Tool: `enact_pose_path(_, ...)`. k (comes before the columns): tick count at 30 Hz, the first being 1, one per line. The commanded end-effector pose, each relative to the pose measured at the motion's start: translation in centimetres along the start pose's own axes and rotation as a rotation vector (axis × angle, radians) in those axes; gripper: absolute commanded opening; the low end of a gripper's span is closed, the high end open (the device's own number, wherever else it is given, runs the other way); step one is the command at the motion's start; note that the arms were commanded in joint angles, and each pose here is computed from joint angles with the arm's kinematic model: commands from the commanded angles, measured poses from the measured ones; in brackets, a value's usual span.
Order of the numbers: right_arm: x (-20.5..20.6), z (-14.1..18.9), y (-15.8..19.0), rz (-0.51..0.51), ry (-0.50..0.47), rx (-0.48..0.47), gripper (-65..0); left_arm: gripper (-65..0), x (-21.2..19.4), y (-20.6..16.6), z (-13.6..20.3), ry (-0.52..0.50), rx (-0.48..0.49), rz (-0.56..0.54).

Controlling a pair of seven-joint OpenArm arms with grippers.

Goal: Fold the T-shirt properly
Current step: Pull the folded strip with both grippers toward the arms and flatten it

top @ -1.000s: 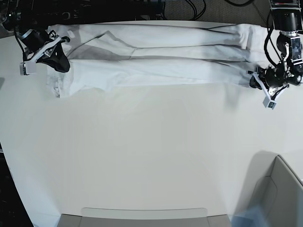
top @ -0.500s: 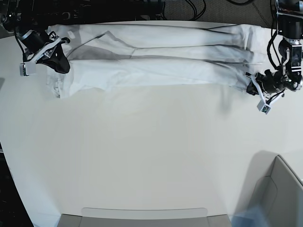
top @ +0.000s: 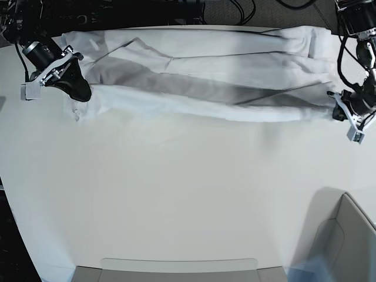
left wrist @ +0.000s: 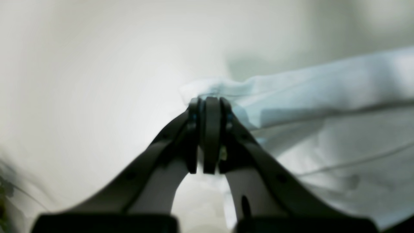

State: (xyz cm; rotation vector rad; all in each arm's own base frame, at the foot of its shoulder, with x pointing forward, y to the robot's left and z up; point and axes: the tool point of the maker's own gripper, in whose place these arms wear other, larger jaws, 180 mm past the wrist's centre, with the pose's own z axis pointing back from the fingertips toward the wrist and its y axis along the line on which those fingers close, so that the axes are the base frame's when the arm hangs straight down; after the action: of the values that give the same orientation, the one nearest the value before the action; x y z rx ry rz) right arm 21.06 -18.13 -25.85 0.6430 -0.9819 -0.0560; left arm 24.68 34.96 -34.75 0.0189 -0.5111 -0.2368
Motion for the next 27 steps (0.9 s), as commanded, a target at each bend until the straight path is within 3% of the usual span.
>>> enact_pose_path(1, 1.1, 0.3, 0.7, 0.004, -0.037, 0.027, -65.0, -65.0, 0.9, 1.5, 1.3, -0.019, 0.051, -0.02)
enact_pose_path(11, -0.3, 3.0, -1.4, -0.017, 0.004, -0.075, -65.0, -65.0, -3.5, 1.1, 4.1, 0.035, 0.102, -0.03)
enact_pose_path(16, -0.9, 4.4, -1.8, 0.027, 0.028, -0.086, -65.0, -65.0, -6.8, 0.0, 4.6, 0.11, 0.086, -0.04)
enact_pose_path(20, -2.7, 4.6, -2.7, 0.072, 0.1, -0.144, -65.0, -65.0, -9.6, -2.1, 3.7, 0.173, 0.03, -0.031)
enact_pose_path(24, -6.2, 3.6, -3.4, 0.171, 0.243, -0.196, -65.0, -65.0, -10.7, -5.0, 2.2, 0.203, -0.047, -0.033)
enact_pose_path(27, -7.4, 2.9, -3.5, 0.19, 0.257, -0.227, -65.0, -65.0, -11.7, -5.1, 1.8, 0.235, -0.033, -0.028)
